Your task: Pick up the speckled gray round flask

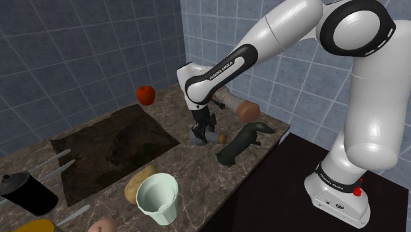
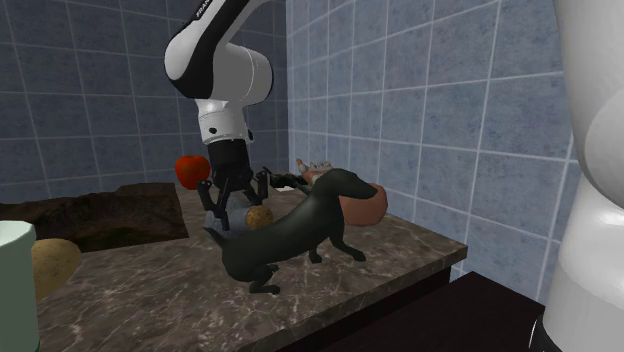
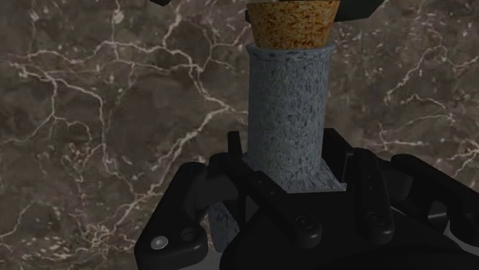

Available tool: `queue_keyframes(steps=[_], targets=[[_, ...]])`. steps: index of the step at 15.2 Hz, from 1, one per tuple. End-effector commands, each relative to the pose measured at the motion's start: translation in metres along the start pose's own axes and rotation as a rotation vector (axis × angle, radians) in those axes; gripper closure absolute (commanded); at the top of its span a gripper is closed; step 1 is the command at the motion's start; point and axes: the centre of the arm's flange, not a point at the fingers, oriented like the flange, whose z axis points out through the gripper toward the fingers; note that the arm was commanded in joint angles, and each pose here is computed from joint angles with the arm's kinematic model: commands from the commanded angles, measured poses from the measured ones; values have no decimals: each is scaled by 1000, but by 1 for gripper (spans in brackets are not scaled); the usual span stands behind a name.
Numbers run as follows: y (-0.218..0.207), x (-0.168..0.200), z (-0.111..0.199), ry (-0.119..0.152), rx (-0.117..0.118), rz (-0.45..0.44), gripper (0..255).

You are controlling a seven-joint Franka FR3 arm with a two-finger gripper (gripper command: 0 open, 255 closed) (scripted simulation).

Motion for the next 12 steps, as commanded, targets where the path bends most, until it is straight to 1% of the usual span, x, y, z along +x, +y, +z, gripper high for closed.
queue_keyframes(steps=[1, 3, 12], targets=[[0, 0, 1, 0, 0, 0, 255], [1, -1, 0, 0, 0, 0, 255], [1, -16, -45, 0, 0, 0, 255]])
